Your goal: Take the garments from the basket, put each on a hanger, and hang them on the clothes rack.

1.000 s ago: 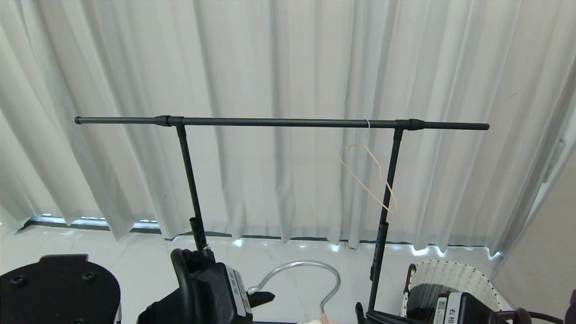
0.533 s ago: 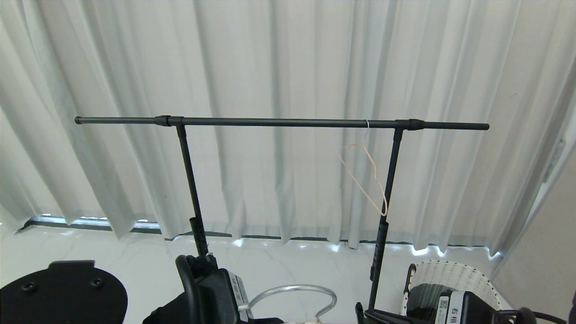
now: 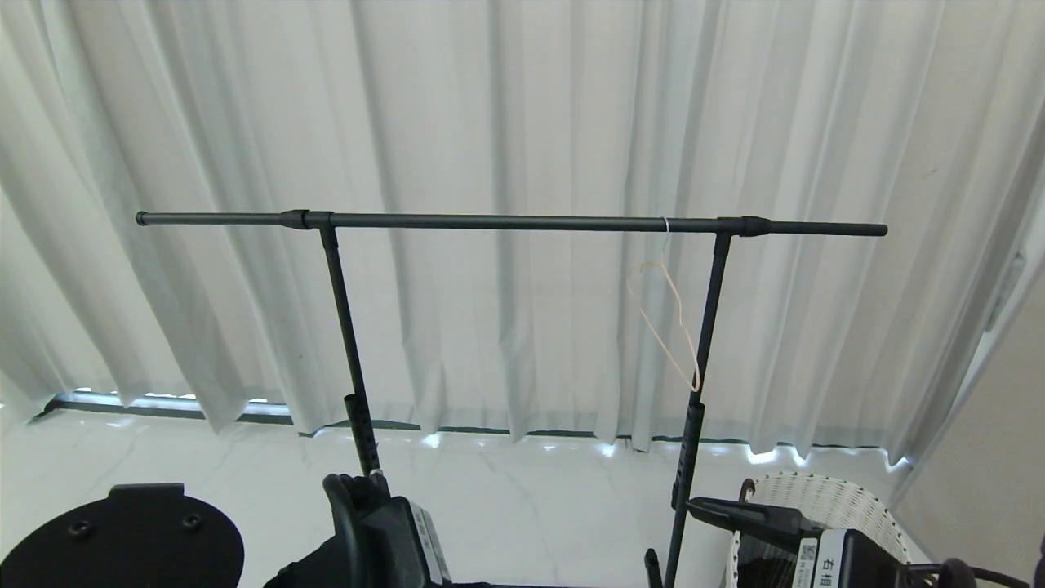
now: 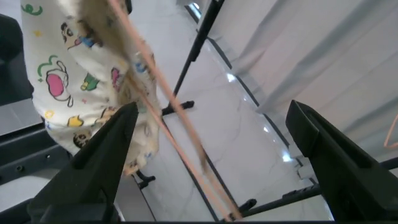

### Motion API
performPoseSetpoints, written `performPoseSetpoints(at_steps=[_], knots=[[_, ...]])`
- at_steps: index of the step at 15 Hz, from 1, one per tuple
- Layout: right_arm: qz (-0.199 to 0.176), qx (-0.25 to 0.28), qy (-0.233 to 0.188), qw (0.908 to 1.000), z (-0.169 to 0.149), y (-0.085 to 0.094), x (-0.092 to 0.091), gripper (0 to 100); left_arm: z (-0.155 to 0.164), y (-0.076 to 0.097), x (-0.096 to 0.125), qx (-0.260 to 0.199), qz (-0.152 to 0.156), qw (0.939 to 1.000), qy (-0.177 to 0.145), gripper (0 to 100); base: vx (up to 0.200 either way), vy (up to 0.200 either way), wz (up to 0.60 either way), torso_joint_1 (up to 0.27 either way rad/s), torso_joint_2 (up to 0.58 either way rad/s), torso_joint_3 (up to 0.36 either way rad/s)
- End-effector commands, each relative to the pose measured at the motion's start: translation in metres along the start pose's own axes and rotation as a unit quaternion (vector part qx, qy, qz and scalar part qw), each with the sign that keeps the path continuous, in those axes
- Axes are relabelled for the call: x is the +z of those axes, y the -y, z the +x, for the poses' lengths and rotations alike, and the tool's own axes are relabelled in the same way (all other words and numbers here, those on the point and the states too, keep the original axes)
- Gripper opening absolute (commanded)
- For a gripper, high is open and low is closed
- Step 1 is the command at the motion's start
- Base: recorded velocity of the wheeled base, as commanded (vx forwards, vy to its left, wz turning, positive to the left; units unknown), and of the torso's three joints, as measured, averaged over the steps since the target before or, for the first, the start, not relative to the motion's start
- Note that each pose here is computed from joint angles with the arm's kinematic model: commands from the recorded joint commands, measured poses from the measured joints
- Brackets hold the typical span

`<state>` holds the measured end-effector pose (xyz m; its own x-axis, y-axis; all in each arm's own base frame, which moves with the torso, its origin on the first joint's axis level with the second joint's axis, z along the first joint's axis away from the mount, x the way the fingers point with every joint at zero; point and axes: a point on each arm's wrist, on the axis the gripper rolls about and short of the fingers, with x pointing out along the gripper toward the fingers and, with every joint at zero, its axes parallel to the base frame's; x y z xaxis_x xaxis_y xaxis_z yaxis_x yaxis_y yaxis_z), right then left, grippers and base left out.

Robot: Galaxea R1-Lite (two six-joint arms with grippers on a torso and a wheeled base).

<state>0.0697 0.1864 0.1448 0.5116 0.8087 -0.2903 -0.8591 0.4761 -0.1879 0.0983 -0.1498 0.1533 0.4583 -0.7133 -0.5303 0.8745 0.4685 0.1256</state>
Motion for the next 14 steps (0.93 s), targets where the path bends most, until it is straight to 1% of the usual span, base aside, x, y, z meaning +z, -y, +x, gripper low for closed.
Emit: performPoseSetpoints(at_steps=[1,3,4,5,6,7,8,9,10,11,12,14], knots=[[-0.001,0.000,-0.006,1.0000,0.001,0.000,-0.003,100,0.000,-0.009,-0.004,0.038,-0.016,0.9991,-0.010,0,0.000,0.000,0.00,0.000,0.00,0.000],[0.000,0.001,-0.012,0.9999,0.001,-0.001,-0.005,100,0.000,-0.020,-0.006,0.090,-0.032,0.9953,-0.018,0,0.000,0.000,0.00,0.000,0.00,0.000],[0.000,0.003,-0.019,0.9998,0.003,-0.001,-0.008,100,-0.002,-0.024,-0.004,0.105,-0.042,0.9935,-0.015,0,0.000,0.000,0.00,0.000,0.00,0.000],[0.008,0.003,-0.022,0.9997,0.005,-0.002,-0.009,100,-0.003,-0.028,0.003,0.112,-0.061,0.9918,0.006,0,0.000,0.000,0.00,0.000,0.00,0.000],[0.034,0.002,-0.026,0.9991,0.010,-0.003,-0.008,100,-0.003,-0.031,0.015,0.118,-0.094,0.9879,0.037,0,0.000,0.000,0.00,0.000,0.00,0.000],[0.075,0.001,-0.025,0.9969,0.018,-0.004,-0.003,100,-0.005,-0.033,0.024,0.126,-0.119,0.9829,0.062,0,0.000,0.000,0.00,0.000,0.00,0.000],[0.099,-0.001,-0.026,0.9948,0.024,-0.005,-0.002,100,-0.005,-0.034,0.028,0.136,-0.125,0.9805,0.068,0,0.000,0.000,0.00,0.000,0.00,0.000],[0.156,-0.006,-0.026,0.9875,0.040,-0.008,0.004,100,-0.007,-0.035,0.030,0.156,-0.128,0.9767,0.073,0,0.000,0.000,0.00,0.000,0.00,0.000],[0.176,-0.007,-0.028,0.9839,0.045,-0.009,0.005,100,-0.008,-0.036,0.031,0.160,-0.128,0.9758,0.075,0,0.000,0.000,0.00,0.000,0.00,0.000],[0.225,-0.011,-0.037,0.9736,0.058,-0.011,0.006,100,-0.010,-0.036,0.032,0.163,-0.129,0.9743,0.087,0,0.000,0.000,0.00,0.000,0.00,0.000],[0.249,-0.014,-0.044,0.9675,0.063,-0.012,0.005,100,-0.011,-0.036,0.034,0.164,-0.129,0.9735,0.095,0,0.000,0.000,0.00,0.000,0.00,0.000],[0.298,-0.044,-0.051,0.9521,0.072,-0.003,0.002,100,-0.013,-0.036,0.037,0.164,-0.128,0.9720,0.109,0,0.000,0.000,0.00,0.000,0.00,0.000]])
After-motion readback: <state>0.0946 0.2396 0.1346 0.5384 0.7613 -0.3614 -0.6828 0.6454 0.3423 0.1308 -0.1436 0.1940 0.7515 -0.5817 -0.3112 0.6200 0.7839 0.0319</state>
